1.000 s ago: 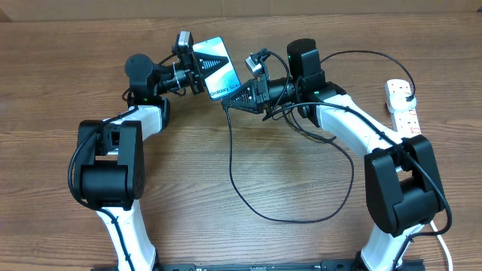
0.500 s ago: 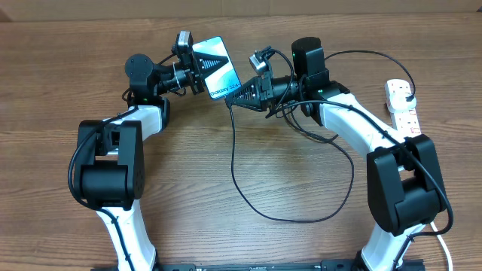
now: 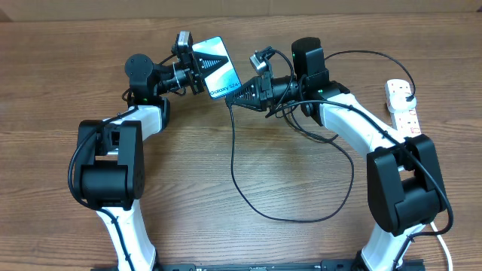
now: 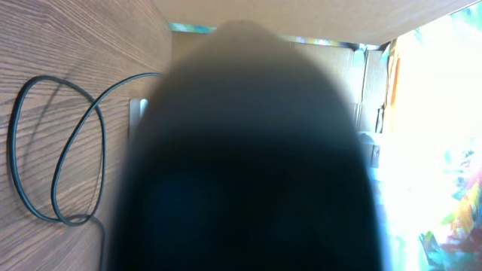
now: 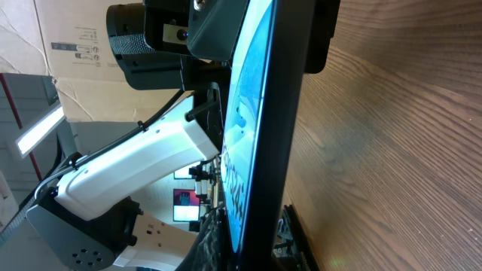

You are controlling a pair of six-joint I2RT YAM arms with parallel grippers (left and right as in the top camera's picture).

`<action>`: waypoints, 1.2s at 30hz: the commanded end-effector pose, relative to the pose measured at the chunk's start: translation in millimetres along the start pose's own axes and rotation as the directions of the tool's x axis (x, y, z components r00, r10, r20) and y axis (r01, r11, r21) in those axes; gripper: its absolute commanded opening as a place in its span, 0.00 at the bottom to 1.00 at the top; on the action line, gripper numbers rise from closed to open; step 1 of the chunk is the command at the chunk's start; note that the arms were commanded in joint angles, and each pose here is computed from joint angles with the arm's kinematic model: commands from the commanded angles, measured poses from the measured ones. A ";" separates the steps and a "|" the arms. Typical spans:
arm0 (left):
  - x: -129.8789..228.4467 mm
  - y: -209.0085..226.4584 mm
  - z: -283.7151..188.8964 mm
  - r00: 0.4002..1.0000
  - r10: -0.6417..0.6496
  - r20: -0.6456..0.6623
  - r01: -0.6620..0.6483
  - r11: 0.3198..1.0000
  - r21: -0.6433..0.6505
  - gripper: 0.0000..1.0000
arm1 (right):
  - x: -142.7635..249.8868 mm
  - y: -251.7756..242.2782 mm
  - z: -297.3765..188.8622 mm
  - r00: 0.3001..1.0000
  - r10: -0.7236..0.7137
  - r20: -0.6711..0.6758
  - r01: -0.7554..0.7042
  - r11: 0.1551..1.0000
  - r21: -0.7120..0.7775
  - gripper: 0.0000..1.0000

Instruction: Plug charger to phone and switch on socket

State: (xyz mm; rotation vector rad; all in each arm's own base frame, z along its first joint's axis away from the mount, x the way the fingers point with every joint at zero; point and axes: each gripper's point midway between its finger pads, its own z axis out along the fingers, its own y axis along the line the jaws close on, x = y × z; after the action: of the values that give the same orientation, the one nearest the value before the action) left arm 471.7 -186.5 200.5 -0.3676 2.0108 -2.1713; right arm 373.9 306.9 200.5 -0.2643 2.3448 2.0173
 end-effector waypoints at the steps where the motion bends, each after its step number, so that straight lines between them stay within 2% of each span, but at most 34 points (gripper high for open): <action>1: 12.2 -7.9 6.1 0.999 0.019 -0.049 -0.019 1.000 0.000 0.04 | -9.1 7.3 -3.0 0.999 -0.031 0.033 0.031 0.999 0.010 0.04; 36: 29.9 -3.9 15.6 0.991 0.044 -0.129 -0.046 0.999 -0.011 0.04 | -25.3 6.3 -13.2 0.994 -0.043 0.101 0.040 0.999 0.027 0.04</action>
State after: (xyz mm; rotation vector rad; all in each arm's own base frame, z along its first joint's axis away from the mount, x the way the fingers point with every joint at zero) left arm 473.2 -186.1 200.4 -0.3806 2.0053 -2.1691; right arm 381.0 302.4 202.9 -0.2408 2.3285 2.0066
